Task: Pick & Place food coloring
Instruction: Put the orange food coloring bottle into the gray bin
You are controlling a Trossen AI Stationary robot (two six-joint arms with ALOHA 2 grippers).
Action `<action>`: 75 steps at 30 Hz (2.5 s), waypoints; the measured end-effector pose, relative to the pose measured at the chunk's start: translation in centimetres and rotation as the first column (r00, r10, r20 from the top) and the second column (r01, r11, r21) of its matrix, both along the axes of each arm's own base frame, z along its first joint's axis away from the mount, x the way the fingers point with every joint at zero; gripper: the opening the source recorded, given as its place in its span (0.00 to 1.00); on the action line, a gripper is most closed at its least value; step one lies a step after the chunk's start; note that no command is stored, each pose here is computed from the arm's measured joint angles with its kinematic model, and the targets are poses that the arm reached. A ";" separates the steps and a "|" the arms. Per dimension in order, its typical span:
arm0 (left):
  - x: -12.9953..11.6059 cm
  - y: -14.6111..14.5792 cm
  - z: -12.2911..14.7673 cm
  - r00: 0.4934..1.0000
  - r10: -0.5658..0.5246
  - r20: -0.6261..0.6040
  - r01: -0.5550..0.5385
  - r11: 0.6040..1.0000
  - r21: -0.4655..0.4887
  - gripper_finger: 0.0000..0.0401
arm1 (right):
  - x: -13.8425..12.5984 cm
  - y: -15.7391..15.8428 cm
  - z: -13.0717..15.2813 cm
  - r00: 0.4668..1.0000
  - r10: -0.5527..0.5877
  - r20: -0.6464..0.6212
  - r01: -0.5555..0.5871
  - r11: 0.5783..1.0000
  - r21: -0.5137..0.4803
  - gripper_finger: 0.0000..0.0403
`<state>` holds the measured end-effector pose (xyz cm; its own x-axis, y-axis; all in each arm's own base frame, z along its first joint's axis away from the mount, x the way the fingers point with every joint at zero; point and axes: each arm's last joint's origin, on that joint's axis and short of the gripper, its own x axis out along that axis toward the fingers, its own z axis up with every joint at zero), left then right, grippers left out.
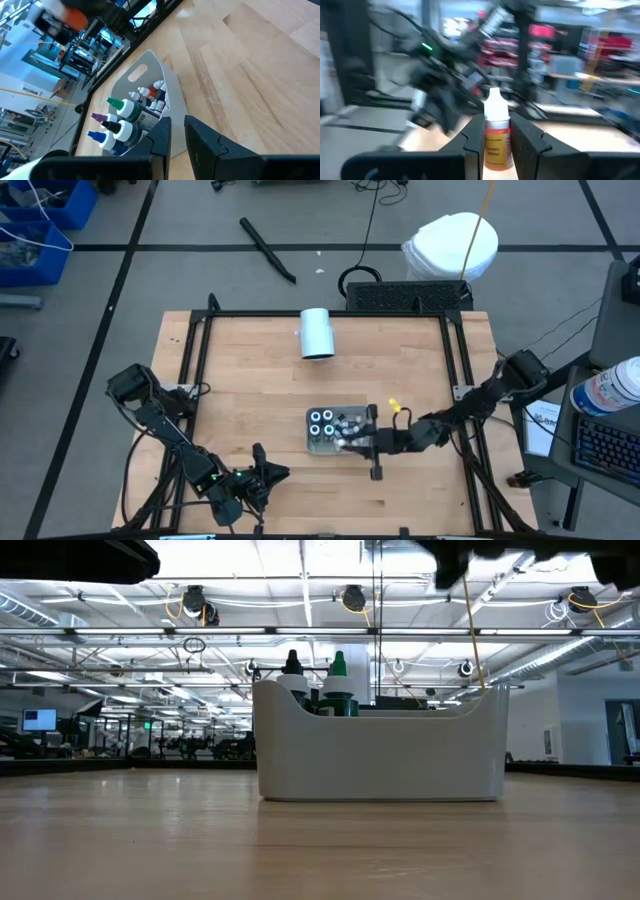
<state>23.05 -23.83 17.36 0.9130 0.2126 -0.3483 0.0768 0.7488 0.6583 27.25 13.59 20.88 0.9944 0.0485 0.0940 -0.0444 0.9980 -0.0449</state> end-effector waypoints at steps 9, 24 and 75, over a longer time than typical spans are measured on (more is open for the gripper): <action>0.0 0.0 0.0 1.000 0.001 0.001 -0.001 1.000 -0.003 0.16 | -0.7 1.2 -3.0 0.959 -0.278 -0.050 0.282 0.955 0.088 0.14; 0.0 0.0 0.0 1.000 0.012 0.006 -0.012 1.000 -0.029 0.16 | 1.3 6.8 -6.1 0.882 -0.466 -0.069 0.471 0.873 0.128 0.14; -2.4 -1.2 -1.1 0.992 -0.070 -0.108 0.062 0.995 -0.078 0.16 | 7.1 12.7 -5.8 0.636 -0.765 -0.103 0.765 0.608 0.210 0.13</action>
<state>20.60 -25.00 16.29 0.8790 0.1231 -0.4607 0.1969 0.7862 0.5857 34.37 26.27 15.05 0.6603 -0.7510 -0.0006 0.7401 0.6506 0.1704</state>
